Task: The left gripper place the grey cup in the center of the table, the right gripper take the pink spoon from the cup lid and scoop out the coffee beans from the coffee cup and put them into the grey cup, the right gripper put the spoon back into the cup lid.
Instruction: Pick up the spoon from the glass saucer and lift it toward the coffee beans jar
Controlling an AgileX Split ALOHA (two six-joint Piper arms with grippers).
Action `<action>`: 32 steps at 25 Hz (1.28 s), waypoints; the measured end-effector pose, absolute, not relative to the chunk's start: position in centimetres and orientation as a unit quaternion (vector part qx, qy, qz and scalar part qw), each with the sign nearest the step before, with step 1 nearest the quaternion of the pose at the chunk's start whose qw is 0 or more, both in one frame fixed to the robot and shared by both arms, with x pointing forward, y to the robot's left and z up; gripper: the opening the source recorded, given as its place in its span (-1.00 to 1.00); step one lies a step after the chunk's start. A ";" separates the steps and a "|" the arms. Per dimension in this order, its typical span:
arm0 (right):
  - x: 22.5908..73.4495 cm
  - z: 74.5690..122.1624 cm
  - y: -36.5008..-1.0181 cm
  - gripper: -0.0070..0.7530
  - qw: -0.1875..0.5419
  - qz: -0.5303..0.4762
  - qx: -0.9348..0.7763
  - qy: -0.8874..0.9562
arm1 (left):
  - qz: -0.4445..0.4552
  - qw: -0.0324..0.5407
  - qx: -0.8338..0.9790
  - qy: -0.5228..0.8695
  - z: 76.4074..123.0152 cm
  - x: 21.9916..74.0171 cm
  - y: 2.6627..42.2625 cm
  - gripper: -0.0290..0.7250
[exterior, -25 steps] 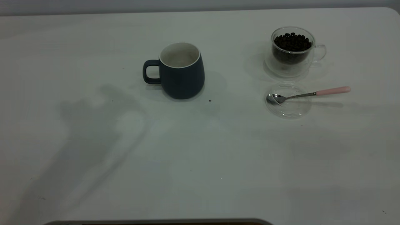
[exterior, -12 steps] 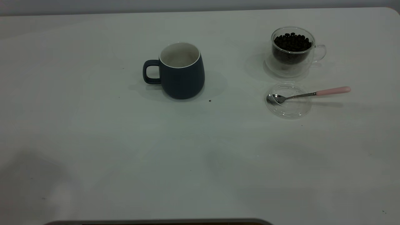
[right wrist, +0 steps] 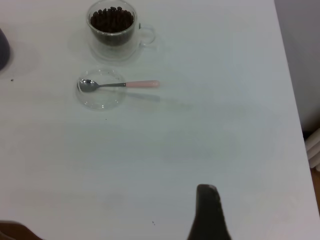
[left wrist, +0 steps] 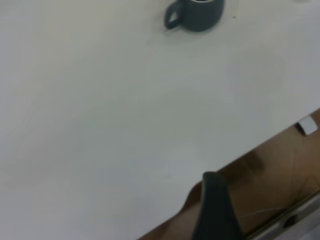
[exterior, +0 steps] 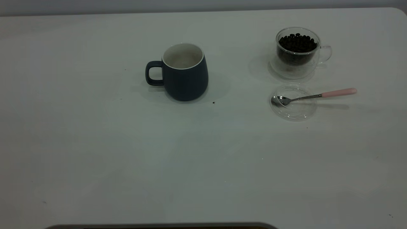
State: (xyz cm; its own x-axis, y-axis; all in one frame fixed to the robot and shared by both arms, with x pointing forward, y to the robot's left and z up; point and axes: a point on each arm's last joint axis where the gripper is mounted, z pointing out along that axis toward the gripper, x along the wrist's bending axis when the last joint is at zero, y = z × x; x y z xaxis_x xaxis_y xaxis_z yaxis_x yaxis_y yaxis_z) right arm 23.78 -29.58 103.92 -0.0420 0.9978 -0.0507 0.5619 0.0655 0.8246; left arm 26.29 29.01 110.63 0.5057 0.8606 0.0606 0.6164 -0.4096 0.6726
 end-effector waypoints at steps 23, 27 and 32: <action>23.8 103.9 -29.6 0.57 0.339 0.321 0.603 0.646 | 0.167 0.297 0.817 0.466 103.3 24.7 29.3 0.63; 23.8 103.9 -29.6 0.57 0.339 0.321 0.603 0.646 | 0.187 0.285 0.783 0.520 103.3 24.8 29.4 0.63; 23.8 103.9 -29.6 0.57 0.339 0.321 0.603 0.646 | 0.226 0.278 0.723 0.591 103.3 24.4 29.7 0.63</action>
